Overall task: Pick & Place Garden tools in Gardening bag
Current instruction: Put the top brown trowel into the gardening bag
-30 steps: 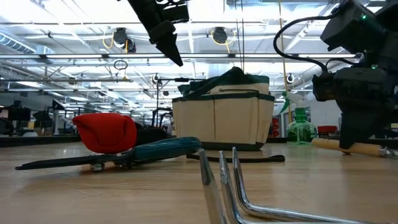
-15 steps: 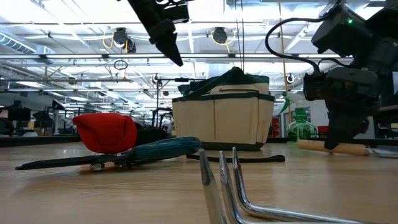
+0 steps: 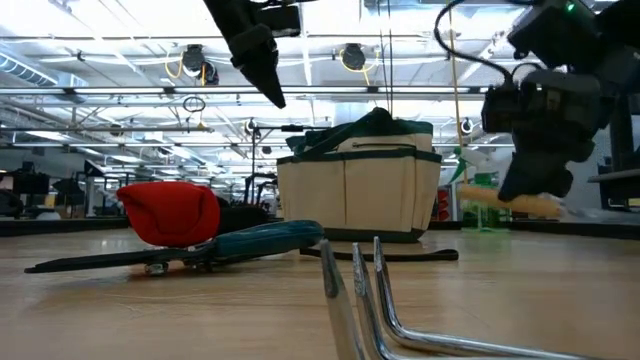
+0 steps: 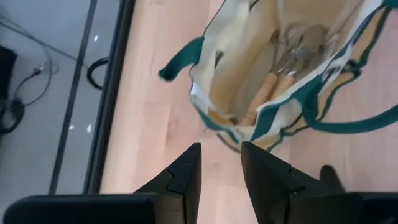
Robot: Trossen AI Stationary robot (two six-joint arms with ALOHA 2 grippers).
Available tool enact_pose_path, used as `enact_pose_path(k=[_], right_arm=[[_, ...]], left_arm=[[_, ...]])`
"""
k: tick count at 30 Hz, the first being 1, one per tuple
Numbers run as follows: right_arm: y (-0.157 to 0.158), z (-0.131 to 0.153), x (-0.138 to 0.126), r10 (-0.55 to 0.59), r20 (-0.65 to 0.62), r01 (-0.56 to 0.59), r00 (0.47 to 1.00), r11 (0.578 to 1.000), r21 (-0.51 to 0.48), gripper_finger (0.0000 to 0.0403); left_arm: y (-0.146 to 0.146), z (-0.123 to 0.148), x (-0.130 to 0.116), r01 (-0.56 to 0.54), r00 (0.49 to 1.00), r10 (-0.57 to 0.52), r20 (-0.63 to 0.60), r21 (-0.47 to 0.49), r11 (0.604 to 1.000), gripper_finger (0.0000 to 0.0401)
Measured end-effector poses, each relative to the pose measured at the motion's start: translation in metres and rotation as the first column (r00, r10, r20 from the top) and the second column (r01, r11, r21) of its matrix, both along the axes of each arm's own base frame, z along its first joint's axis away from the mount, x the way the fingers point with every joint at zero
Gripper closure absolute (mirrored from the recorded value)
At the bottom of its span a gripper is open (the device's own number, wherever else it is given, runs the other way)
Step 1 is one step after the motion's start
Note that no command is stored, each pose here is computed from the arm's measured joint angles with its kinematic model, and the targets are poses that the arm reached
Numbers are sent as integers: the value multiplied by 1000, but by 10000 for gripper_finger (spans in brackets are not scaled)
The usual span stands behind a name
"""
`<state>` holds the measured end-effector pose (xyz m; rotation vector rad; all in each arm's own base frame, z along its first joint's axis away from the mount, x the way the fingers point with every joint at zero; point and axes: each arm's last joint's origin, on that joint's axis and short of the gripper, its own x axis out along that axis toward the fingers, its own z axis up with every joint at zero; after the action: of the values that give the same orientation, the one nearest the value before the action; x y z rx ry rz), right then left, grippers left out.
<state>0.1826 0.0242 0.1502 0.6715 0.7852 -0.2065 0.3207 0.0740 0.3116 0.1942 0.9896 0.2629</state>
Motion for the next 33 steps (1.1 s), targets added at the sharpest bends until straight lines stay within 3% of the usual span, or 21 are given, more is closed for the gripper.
enact_pose_path(k=[5,14,25,30,33], right_arm=[[2,20,10,82,222,-77,972,997,-32,341],[7,49,21,226,524,-203,821,974,-102,342],[7,61,25,265,563,-197,783,964,-180,341],[4,69,29,285,559,-165,779,953,-256,341],[-1,77,32,294,559,-141,775,943,-301,341]], left_arm=[[-4,2,-3,-38,999,38,-16,22,999,284],[-15,-1,-4,20,998,-18,-68,32,999,284],[-35,27,-24,46,998,-47,32,27,999,284],[-40,42,-47,40,993,-43,112,23,999,284],[-41,37,-60,29,992,-30,123,14,999,284]])
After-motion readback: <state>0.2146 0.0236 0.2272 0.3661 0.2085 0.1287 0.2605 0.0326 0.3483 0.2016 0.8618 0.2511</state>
